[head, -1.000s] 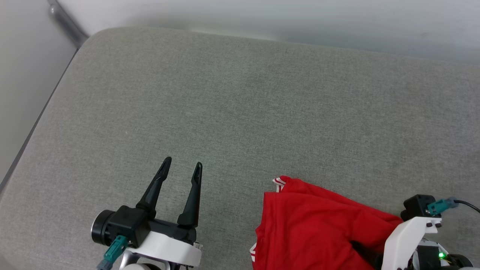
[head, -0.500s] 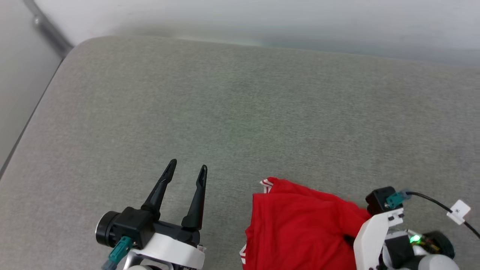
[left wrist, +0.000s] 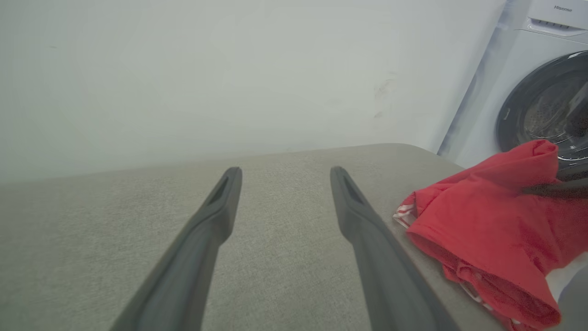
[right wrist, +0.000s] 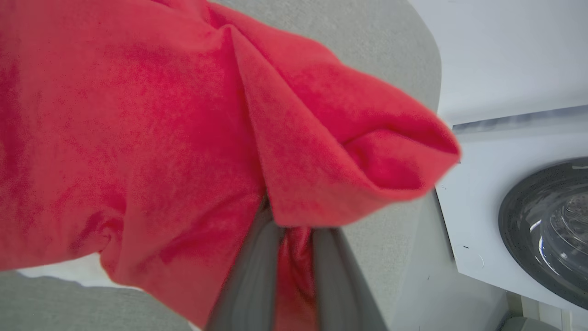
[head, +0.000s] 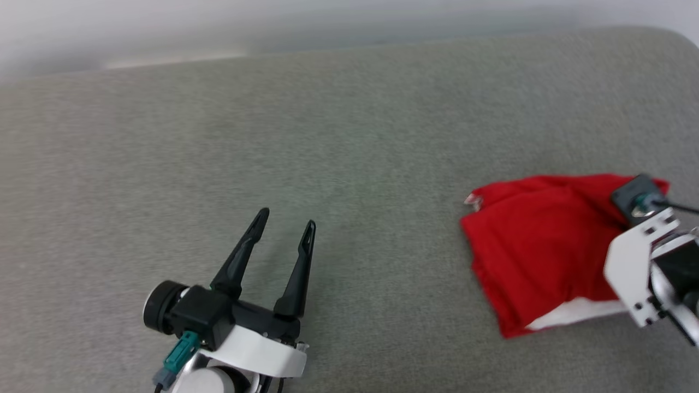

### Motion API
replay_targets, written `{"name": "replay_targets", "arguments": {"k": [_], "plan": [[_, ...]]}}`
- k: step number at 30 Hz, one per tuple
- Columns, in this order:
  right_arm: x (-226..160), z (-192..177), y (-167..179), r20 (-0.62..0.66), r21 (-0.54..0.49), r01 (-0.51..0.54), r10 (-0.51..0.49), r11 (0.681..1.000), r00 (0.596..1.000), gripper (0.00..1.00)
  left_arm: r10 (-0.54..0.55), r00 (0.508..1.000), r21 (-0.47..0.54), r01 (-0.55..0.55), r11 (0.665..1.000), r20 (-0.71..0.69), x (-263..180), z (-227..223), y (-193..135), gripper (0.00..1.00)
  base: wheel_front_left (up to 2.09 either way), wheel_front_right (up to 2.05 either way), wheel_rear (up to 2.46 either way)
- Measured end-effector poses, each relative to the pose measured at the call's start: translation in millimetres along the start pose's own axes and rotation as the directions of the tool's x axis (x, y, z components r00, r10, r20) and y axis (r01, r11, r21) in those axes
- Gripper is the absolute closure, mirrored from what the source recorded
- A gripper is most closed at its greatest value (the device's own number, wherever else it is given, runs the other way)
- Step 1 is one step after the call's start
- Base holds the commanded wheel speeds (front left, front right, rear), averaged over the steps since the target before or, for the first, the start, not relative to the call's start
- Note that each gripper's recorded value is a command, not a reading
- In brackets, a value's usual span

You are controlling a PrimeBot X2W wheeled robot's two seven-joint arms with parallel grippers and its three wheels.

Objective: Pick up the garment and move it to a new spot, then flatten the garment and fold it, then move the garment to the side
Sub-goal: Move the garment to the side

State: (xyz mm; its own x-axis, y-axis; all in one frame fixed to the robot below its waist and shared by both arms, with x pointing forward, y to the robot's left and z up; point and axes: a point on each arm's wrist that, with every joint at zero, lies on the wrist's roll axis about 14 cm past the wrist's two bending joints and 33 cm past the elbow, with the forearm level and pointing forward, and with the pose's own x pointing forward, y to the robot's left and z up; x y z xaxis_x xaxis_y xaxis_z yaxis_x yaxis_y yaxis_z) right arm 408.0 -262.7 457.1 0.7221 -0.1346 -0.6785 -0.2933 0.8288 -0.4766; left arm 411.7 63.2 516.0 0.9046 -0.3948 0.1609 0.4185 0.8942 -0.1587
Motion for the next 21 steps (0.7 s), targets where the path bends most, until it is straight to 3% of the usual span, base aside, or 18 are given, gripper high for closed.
{"name": "replay_targets", "arguments": {"k": [7, 14, 18, 21], "plan": [[14.1, -49.4, -60.8, -0.107, -0.02, 0.148, -0.149, 0.989, 0.983, 1.0, -0.089, 0.995, -0.007, 0.089, 0.996, -0.041, 25.4, -27.6, -7.8, 0.0, 0.0, 0.0, 0.0], [18.5, -122.0, -116.0, -0.269, -0.048, 0.253, -0.257, 0.966, 0.928, 1.0, -0.137, 0.987, -0.021, 0.136, 0.99, -0.082, 42.4, -59.1, -4.9, 0.0, 0.0, 0.0, 0.0], [23.7, -151.4, -155.5, -0.305, -0.026, 0.348, -0.338, 0.937, 0.89, 1.0, -0.15, 0.983, -0.03, 0.148, 0.989, -0.107, 49.4, -79.1, 2.2, 0.0, 0.0, 0.0, 0.0], [30.3, -156.8, -166.9, -0.301, -0.015, 0.378, -0.364, 0.926, 0.881, 1.0, -0.15, 0.981, -0.032, 0.147, 0.989, -0.123, 49.9, -88.6, 6.4, 0.0, 0.0, 0.0, 0.0]]}}
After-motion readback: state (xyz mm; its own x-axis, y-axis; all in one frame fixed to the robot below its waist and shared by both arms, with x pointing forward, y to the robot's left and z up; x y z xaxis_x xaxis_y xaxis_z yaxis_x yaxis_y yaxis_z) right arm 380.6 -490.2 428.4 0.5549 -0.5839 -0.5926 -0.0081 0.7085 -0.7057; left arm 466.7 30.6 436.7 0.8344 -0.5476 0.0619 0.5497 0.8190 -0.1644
